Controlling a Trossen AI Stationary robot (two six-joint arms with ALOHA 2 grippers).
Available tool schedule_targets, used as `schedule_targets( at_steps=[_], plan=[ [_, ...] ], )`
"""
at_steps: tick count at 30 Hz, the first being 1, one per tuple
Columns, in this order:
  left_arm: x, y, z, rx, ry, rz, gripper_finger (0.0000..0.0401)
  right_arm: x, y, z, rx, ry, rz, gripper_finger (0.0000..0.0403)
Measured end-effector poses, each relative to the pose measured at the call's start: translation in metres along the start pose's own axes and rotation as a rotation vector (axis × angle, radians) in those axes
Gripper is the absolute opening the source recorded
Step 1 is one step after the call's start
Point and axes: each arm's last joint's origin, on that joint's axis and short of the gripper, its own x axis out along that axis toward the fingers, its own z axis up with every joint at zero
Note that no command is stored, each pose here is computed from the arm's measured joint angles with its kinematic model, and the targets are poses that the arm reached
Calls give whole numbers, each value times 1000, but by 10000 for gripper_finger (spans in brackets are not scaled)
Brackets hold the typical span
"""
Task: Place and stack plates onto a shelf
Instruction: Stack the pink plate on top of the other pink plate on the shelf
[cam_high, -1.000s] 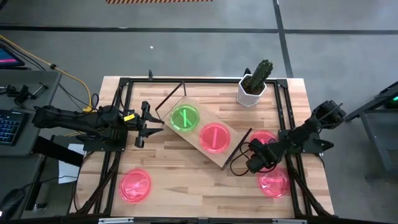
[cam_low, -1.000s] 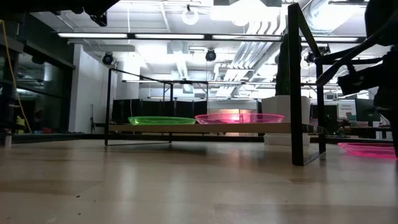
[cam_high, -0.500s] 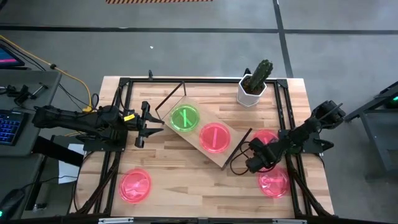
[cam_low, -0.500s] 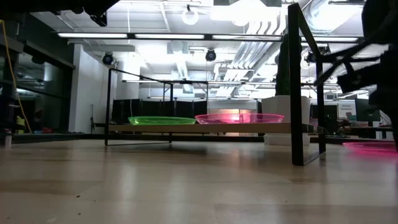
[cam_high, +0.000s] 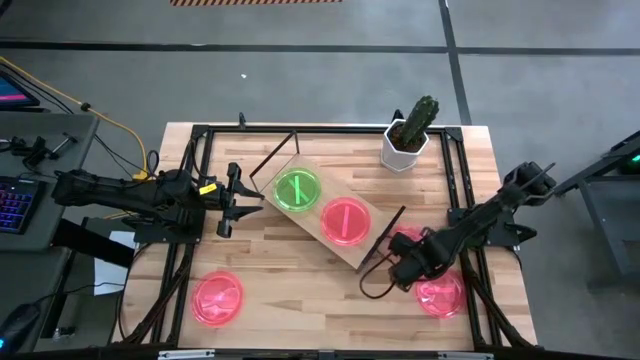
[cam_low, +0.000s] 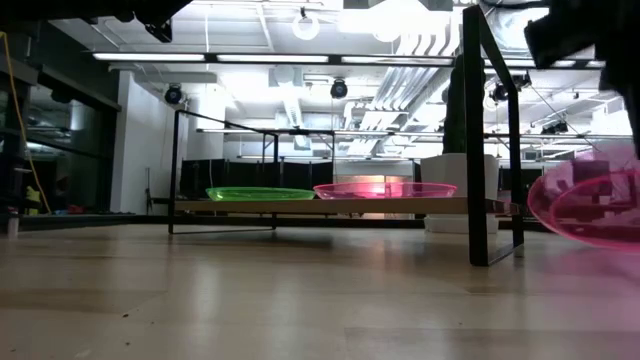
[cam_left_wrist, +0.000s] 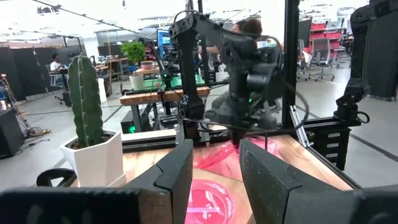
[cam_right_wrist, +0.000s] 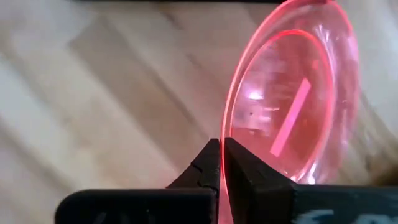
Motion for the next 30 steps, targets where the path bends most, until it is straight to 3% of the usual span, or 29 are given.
schedule_targets(
  at_steps=[6, 10, 15, 18, 25, 30],
  plan=[
    [0, 0, 0, 0, 0, 0, 122, -41, 15, 7, -72, 58, 128, 0],
    [0, 0, 0, 0, 0, 0, 122, -78, 22, 14, -100, 22, 200, 0],
    [0, 0, 1, 0, -8, 1, 122, -101, 13, 17, -2, -78, 100, 0],
    [0, 0, 0, -3, -4, 0, 122, -94, 9, 13, 54, -109, 26, 0],
    [0, 0, -1, -2, 6, -1, 122, -42, 0, -17, 94, 68, -103, 0],
    [0, 0, 1, -3, -7, 1, 122, 2, -13, -41, 147, 141, -105, 0]
  ],
)
